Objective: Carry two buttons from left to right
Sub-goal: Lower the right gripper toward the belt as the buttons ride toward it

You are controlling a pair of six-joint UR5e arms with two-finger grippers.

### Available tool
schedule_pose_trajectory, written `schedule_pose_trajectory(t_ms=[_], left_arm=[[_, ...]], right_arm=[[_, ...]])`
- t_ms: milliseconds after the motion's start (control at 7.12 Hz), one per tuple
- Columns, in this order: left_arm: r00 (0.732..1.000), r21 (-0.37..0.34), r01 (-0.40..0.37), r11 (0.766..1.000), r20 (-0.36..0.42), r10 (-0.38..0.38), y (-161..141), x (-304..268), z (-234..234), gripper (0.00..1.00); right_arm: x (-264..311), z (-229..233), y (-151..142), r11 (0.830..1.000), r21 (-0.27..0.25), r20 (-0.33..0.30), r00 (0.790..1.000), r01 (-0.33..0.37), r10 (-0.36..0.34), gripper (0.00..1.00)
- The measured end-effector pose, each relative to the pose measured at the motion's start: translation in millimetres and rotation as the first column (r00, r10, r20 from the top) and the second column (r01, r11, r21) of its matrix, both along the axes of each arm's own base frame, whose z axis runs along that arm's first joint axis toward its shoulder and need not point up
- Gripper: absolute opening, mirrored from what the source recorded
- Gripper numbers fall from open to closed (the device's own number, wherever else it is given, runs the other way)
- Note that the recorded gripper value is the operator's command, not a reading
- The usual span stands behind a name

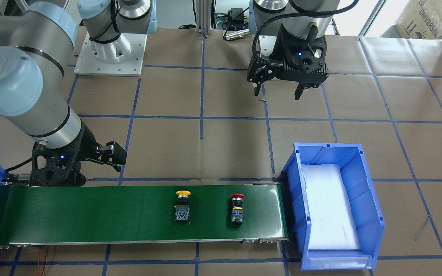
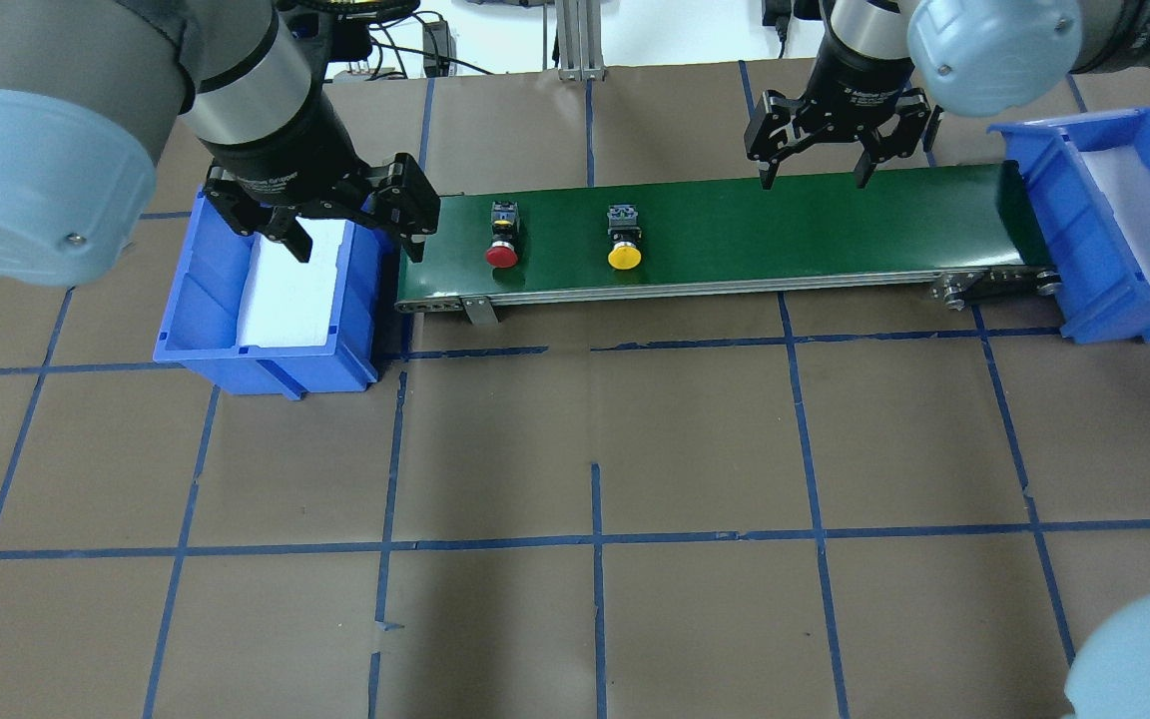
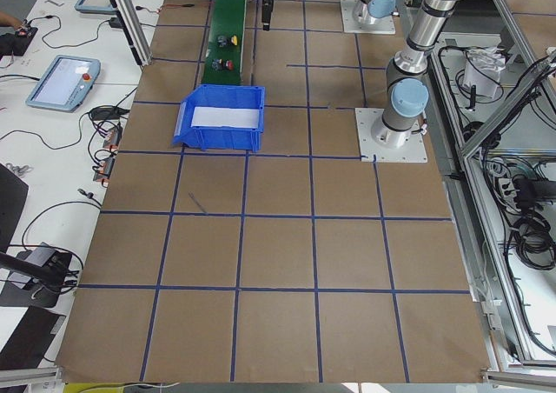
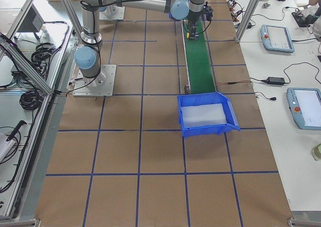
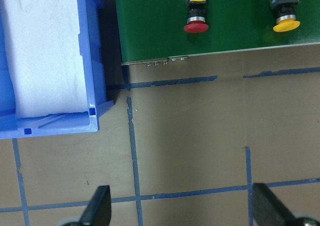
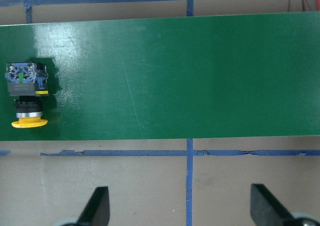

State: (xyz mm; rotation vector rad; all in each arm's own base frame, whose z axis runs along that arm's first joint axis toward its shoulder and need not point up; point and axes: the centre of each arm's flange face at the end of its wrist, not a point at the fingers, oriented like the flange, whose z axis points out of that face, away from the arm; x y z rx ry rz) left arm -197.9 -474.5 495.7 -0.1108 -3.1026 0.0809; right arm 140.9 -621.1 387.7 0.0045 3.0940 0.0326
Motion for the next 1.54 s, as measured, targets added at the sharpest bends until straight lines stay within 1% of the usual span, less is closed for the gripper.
schedule_pose_trajectory(t_ms=[421,702,1123,1544], left_arm=[[1.000,-0.004,0.000,1.000,0.002,0.000,7,2,2,1.00],[1.000,-0.002,-0.002,1.000,0.007,0.002,9,3,1,1.00],[1.000,0.000,-0.008,1.000,0.006,0.008,7,8,-1,1.00],[1.000,-0.008,-0.010,1.000,0.002,0.010,1,9,4,1.00]], right_arm=[[1,-29,-12,1.000,0.024,0.003,1.000,0.005,-0.005,1.00],[1,-43,-20,1.000,-0.008,0.001,1.000,0.004,-0.004,1.00],[-1,-57,-20,0.998,-0.056,-0.007,1.000,0.003,-0.003,1.00],[-1,-60,-21,0.998,-0.067,-0.005,1.000,0.005,-0.005,1.00]])
